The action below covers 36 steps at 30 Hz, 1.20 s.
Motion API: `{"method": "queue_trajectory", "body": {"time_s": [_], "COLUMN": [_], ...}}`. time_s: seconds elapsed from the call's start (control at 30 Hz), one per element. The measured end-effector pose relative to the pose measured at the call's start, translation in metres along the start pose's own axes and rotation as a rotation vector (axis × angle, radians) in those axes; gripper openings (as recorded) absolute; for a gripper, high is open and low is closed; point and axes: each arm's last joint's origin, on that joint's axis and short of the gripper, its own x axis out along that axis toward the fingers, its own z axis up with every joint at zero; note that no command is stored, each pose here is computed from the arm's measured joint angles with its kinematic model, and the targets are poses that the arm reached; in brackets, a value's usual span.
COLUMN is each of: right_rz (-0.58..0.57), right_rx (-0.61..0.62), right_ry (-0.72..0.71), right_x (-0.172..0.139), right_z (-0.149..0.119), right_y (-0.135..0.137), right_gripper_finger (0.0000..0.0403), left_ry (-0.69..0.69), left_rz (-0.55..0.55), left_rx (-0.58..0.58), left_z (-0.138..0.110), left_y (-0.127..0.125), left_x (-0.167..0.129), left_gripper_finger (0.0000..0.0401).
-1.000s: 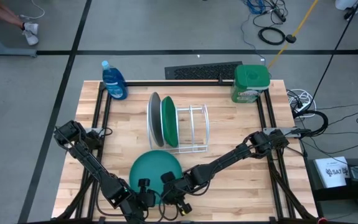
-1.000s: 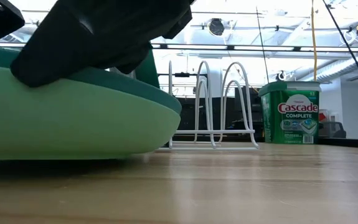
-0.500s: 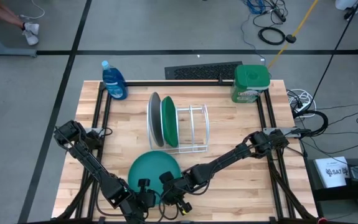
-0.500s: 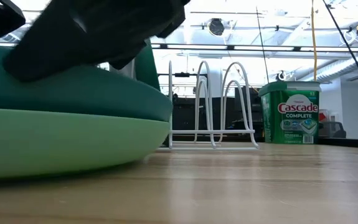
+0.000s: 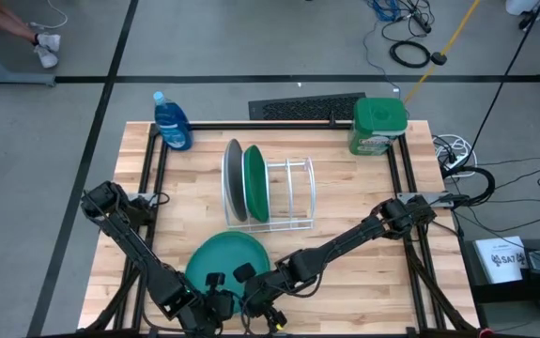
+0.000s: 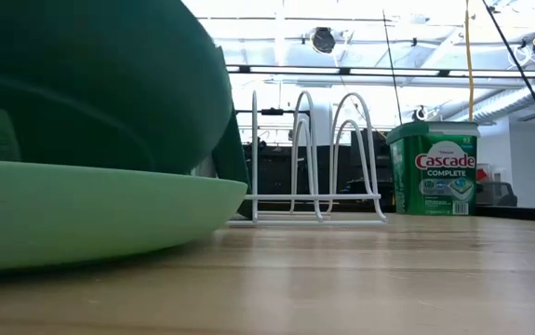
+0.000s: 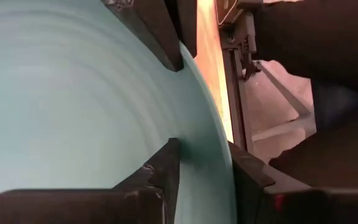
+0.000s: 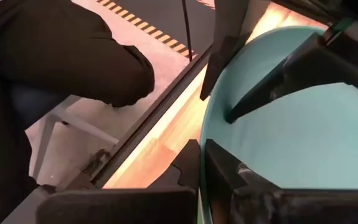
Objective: Sort dishes
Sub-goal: Put the blue plate into the dish rack
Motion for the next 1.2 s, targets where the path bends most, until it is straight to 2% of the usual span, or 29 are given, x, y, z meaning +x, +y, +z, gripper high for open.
{"method": "queue_trajectory", "body": {"time_s": [0.1, 0.23, 0.57, 0.77, 0.9, 1.0, 1.1, 1.2], "right_rz": [-0.004, -0.010, -0.030, -0.030, -0.030, -0.037, -0.052, -0.081], "right_rx": [-0.004, 0.036, 0.082, 0.106, 0.117, 0.094, 0.078, 0.064], "right_ry": [0.007, 0.020, 0.012, 0.016, 0.032, 0.036, 0.045, 0.049], "right_x": [-0.003, -0.003, -0.004, -0.004, -0.003, -0.003, -0.003, -0.003], "right_z": [0.004, 0.004, 0.006, 0.006, 0.004, 0.003, 0.002, 0.002], "right_y": [0.002, 0.003, 0.004, 0.004, 0.004, 0.004, 0.002, 0.002], "right_gripper_finger": [0.0001, 0.0012, 0.0111, 0.0134, 0.0121, 0.0085, 0.0028, 0.0013], "left_ry": [0.010, 0.010, -0.012, -0.058, -0.064, -0.074, -0.091, -0.107], "left_rz": [0.003, 0.018, 0.043, 0.055, 0.057, 0.065, 0.083, 0.097], "left_rx": [0.004, 0.017, 0.058, 0.061, 0.068, 0.073, 0.088, 0.106], "left_z": [0.001, 0.001, 0.003, 0.011, 0.012, 0.013, 0.013, 0.013], "left_y": [0.000, 0.000, 0.001, -0.002, -0.002, -0.002, -0.002, -0.002], "left_x": [-0.002, -0.002, -0.003, -0.007, -0.008, -0.008, -0.008, -0.013], "left_gripper_finger": [0.0077, 0.0015, 0.0003, 0.0001, 0.0001, 0.0001, 0.0000, 0.0001]}}
